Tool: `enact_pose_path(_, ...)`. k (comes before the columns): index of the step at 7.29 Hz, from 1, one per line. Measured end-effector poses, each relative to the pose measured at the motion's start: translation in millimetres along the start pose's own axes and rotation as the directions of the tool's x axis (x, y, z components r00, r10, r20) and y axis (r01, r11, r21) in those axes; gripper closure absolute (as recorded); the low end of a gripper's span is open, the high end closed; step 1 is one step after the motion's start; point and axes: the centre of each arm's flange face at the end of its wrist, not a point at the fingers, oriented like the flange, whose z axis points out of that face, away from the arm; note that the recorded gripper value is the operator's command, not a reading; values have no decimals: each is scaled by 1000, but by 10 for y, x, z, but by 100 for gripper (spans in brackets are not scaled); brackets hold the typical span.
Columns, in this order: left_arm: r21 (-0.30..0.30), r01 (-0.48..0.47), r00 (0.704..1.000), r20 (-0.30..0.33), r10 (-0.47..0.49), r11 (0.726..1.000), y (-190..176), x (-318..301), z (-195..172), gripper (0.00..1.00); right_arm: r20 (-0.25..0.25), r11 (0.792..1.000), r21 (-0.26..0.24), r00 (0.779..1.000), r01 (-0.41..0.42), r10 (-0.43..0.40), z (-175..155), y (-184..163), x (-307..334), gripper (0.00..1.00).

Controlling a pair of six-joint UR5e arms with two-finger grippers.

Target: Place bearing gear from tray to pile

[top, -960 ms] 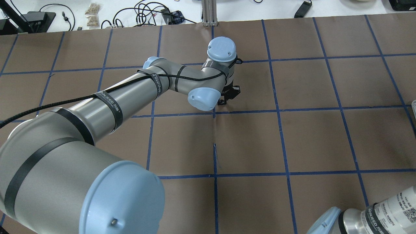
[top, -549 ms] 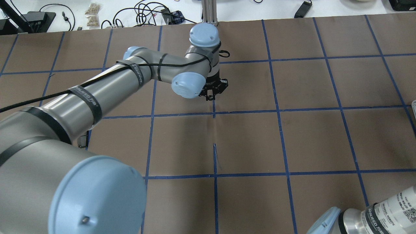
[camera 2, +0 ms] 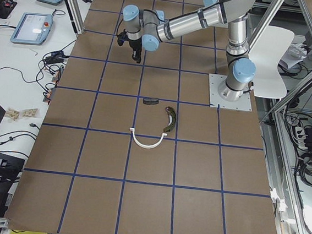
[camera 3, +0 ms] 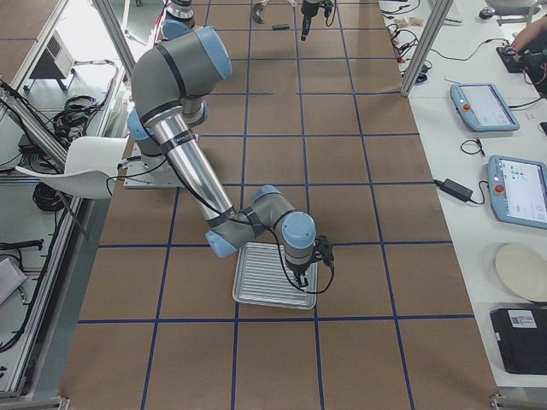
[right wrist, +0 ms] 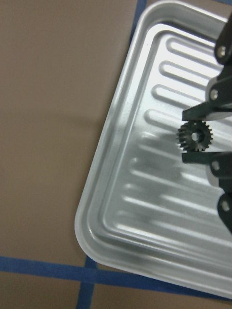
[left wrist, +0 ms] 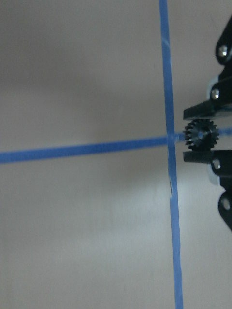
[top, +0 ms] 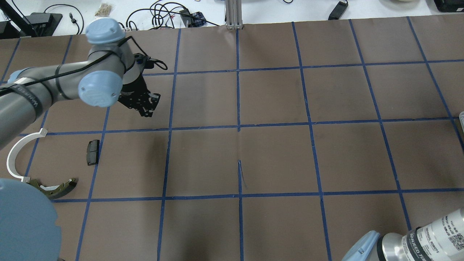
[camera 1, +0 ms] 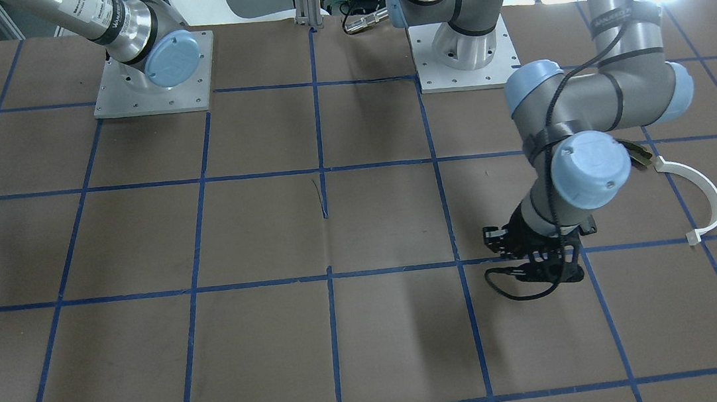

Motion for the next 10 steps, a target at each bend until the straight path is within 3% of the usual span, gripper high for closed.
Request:
enact_pose_path(2,45,-72,997,14,71,996,355,-1098,162,100,20,1000,-12,1000,-13,13,-510,-155,-300,99)
enact_pose_path(5,34,-126,992,-11,127,991,890,-2340,423,100,29,999,-45,999,-12,13,-1093,-344,-1292,100)
enact_pose_path(6,30,-123,992,-19,124,992,1022,-2539,524,38,24,997,-47,998,-55,57,-1226,-333,-1736,100)
enact_pose_path(7,26,-120,992,-27,121,992,1110,-2616,594,0,24,993,-50,994,-104,105,-1282,-316,-2175,100)
enact_pose_path(10,38,-113,993,-21,114,993,1151,-2572,507,0,29,973,-47,973,-228,229,-1349,-390,-3286,100)
